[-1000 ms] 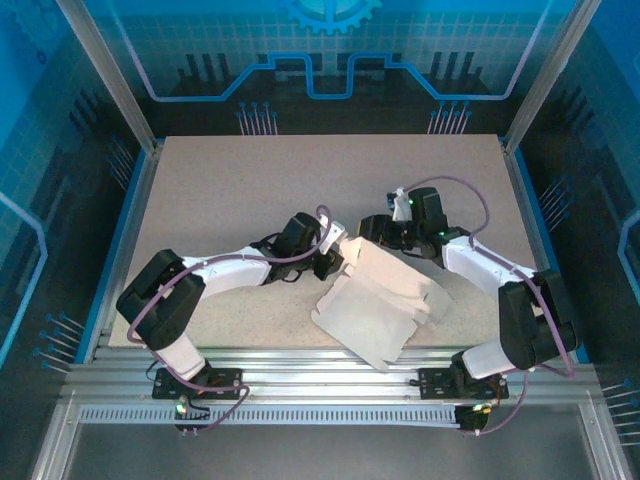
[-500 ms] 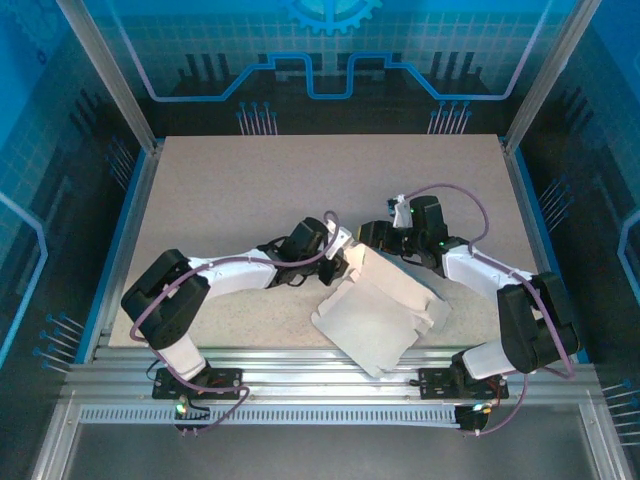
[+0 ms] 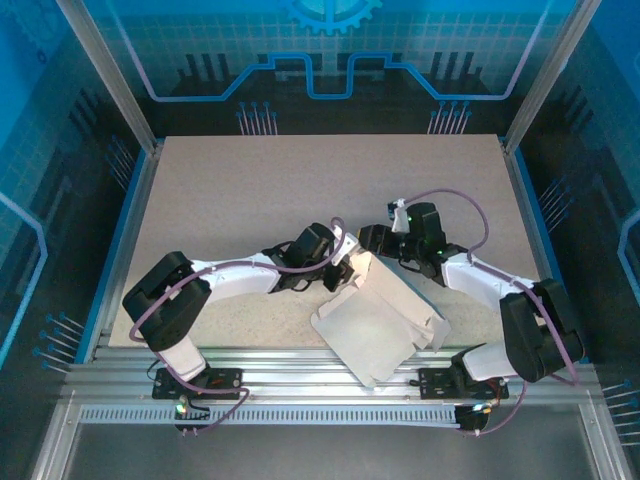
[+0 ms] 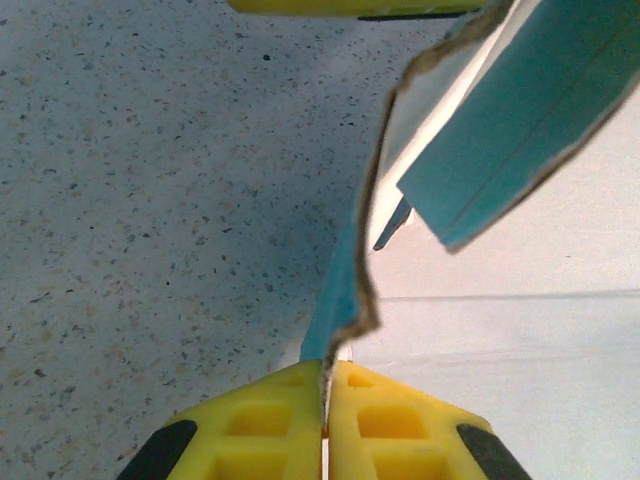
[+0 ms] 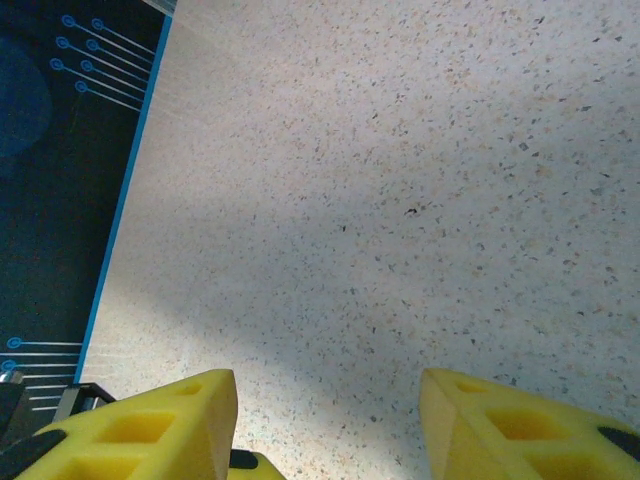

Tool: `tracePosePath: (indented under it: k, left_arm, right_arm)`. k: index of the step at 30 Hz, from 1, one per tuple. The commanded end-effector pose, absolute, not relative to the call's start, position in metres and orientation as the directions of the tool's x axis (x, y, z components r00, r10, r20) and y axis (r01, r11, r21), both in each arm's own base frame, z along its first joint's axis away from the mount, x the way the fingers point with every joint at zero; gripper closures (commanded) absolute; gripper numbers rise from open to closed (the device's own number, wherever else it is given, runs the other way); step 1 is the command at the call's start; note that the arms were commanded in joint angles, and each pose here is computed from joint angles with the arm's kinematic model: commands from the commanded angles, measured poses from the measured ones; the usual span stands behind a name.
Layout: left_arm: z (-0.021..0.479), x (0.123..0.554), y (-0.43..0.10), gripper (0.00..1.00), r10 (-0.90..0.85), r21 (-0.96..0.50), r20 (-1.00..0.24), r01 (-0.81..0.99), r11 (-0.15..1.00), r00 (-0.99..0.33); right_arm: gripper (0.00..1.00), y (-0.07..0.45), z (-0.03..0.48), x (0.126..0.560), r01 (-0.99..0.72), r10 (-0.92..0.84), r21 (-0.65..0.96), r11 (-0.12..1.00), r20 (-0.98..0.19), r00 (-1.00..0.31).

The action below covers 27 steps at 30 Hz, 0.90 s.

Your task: Fold the paper box

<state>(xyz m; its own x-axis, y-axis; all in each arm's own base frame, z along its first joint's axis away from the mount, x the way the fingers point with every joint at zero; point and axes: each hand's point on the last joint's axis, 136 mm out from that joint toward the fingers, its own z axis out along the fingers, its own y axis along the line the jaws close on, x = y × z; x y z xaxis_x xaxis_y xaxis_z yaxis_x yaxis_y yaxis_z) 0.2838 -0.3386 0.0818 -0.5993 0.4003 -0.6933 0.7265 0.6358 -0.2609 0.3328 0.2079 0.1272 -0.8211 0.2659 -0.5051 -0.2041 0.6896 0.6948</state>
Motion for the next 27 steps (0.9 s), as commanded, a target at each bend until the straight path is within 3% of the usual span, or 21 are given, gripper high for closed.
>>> tracePosePath:
  k: [1, 10, 27]
  left_arm:
    - [0.1, 0.283, -0.35, 0.91, 0.371, -0.272, -0.72, 0.731, 0.625, -0.586]
    - [0.105, 0.277, -0.354, 0.92, 0.369, -0.269, -0.725, 0.732, 0.626, -0.582]
    - [0.105, 0.32, -0.344, 0.93, 0.418, -0.116, -0.778, 0.761, 0.638, -0.469]
  right_arm:
    - [0.48, 0.206, 0.128, 0.332, -0.213, 0.274, 0.666, 0.715, -0.547, -0.791]
    - [0.48, 0.209, 0.123, 0.329, -0.226, 0.267, 0.656, 0.72, -0.563, -0.782]
    - [0.48, 0.207, 0.185, 0.365, -0.311, 0.314, 0.694, 0.649, -0.617, -0.722]
